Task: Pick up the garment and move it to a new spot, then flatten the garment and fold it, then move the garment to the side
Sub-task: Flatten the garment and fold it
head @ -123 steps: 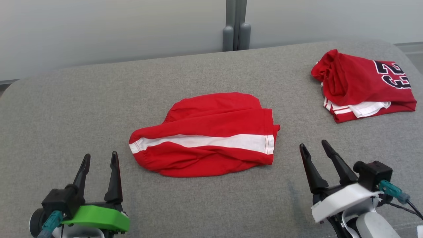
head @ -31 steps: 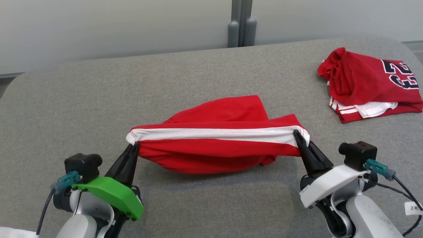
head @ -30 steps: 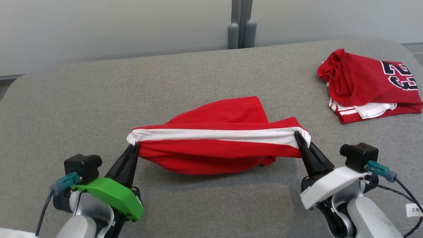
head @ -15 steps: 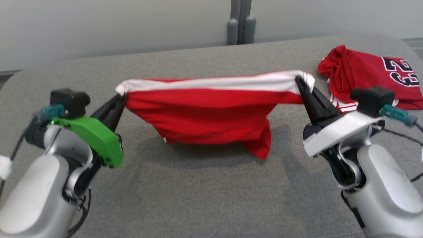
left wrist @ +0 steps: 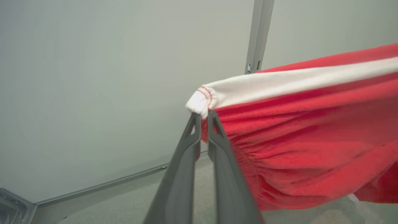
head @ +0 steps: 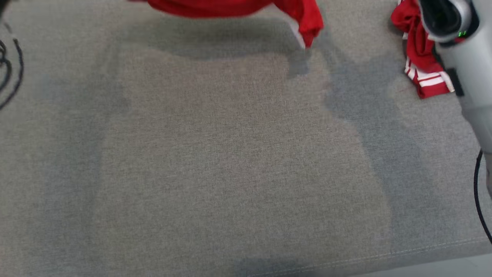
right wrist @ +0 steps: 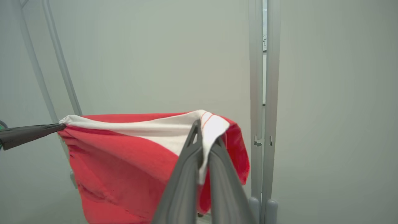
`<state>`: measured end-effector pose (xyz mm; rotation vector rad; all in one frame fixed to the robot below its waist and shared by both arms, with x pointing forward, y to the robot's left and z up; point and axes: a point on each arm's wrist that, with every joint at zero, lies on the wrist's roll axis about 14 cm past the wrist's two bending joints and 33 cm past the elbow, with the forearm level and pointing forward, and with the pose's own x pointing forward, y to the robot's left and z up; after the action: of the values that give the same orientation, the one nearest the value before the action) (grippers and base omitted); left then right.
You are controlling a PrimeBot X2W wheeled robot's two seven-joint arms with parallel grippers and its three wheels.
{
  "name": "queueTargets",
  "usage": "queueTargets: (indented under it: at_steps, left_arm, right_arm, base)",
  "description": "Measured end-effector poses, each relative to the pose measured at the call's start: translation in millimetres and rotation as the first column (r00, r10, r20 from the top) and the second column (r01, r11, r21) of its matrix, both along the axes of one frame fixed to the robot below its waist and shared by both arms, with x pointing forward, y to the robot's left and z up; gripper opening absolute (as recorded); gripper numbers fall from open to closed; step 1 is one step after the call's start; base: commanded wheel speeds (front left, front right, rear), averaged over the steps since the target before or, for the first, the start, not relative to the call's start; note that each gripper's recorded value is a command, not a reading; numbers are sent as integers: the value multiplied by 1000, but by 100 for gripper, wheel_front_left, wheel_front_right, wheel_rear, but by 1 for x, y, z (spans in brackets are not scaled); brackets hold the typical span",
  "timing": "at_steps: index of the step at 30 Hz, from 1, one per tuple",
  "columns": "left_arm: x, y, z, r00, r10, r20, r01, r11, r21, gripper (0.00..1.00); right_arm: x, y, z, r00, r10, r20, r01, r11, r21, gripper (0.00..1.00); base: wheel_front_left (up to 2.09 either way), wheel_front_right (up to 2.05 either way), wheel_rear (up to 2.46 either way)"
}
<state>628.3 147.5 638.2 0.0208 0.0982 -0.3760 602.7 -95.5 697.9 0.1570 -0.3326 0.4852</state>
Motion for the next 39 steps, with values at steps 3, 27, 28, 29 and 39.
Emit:
queueTargets:
  at_steps: [3, 27, 28, 29, 39]
  left_arm:
    - [33, -3, 15, 996, 12, 88, -11, 1000, -9, 0]
    - [-29, -25, -246, 940, -69, -333, -27, 961, -277, 0]
    - [-36, -23, -247, 942, -64, -329, -30, 962, -273, 0]
    - [-43, -23, -248, 944, -61, -324, -26, 966, -259, 0]
    - [-123, -28, -252, 934, -64, -351, -15, 976, -218, 0]
  right_arm:
    - [31, -9, 14, 997, -45, 60, 45, 999, 6, 0]
    - [-10, 0, -238, 918, 17, -397, -17, 1000, 4, 0]
    - [-16, -3, -237, 917, 12, -399, -12, 1000, 2, 0]
    - [-21, -6, -236, 917, 6, -399, -5, 1000, 3, 0]
    - [-85, -21, -229, 922, -18, -387, -15, 996, -82, 0]
  base:
    - [0, 0, 0]
    - [0, 0, 0]
    - [0, 0, 0]
    - [0, 0, 0]
    - [0, 0, 0]
